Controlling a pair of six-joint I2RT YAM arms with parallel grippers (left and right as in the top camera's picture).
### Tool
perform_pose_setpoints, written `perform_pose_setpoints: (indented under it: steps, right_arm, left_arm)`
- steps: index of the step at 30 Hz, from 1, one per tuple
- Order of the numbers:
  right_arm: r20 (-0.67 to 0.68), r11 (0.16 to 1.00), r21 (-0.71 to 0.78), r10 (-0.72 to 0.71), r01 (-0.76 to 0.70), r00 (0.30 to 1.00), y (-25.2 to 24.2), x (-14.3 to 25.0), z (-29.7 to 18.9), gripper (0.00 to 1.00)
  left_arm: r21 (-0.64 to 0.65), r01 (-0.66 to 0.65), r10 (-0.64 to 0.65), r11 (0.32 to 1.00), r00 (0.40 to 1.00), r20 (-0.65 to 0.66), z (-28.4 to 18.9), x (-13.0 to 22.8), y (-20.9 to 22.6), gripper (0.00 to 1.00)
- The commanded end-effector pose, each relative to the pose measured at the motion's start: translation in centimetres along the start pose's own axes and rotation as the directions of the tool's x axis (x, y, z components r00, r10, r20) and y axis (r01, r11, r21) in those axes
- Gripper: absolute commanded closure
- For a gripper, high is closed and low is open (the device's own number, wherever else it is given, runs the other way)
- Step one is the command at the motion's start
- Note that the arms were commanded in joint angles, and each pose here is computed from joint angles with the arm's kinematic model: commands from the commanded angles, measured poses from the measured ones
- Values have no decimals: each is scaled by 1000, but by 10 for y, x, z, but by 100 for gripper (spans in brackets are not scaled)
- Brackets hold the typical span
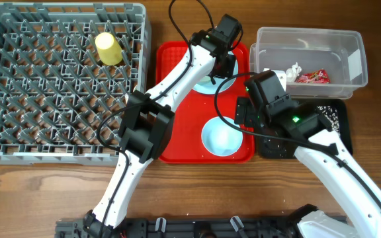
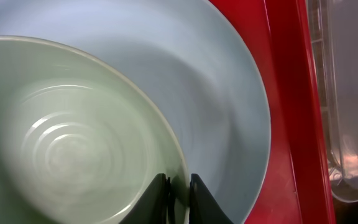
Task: Sort waste into correct bins and load items into the dishwasher rack
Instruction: 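Reach the left gripper to the green bowl on the plate and grasp, then carry the green bowl left over the dish rack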
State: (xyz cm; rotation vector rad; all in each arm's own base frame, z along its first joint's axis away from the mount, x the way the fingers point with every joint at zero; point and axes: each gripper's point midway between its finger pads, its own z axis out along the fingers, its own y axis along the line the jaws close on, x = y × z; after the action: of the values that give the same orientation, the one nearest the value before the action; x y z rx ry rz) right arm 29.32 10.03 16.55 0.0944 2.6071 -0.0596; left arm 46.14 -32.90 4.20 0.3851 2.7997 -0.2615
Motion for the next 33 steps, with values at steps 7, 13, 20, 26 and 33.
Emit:
perform_pose_setpoints:
  steps: [7,13,20,26,33]
  right_arm:
    - [19,1000,17,6,-6,1000,-3,-5,-2,0]
    - [19,1000,17,6,-6,1000,-3,-5,-2,0]
    - [19,1000,17,5,-6,1000,-3,-5,-2,0]
    - [19,1000,17,5,-6,1000,-3,-5,-2,0]
    - [19,1000,17,6,-6,1000,-3,-5,-2,0]
  left_arm:
    - [-25,-12,12,1000,1000,-27,12,10,3,96]
    - [-72,-10,8,997,1000,-27,11,10,13,96]
    - [95,6,-9,995,999,32,-49,-15,8,96]
    - [505,50,-121,861,987,108,-171,-50,17,96]
    - [711,140,-320,689,939,124,-251,-67,120,96]
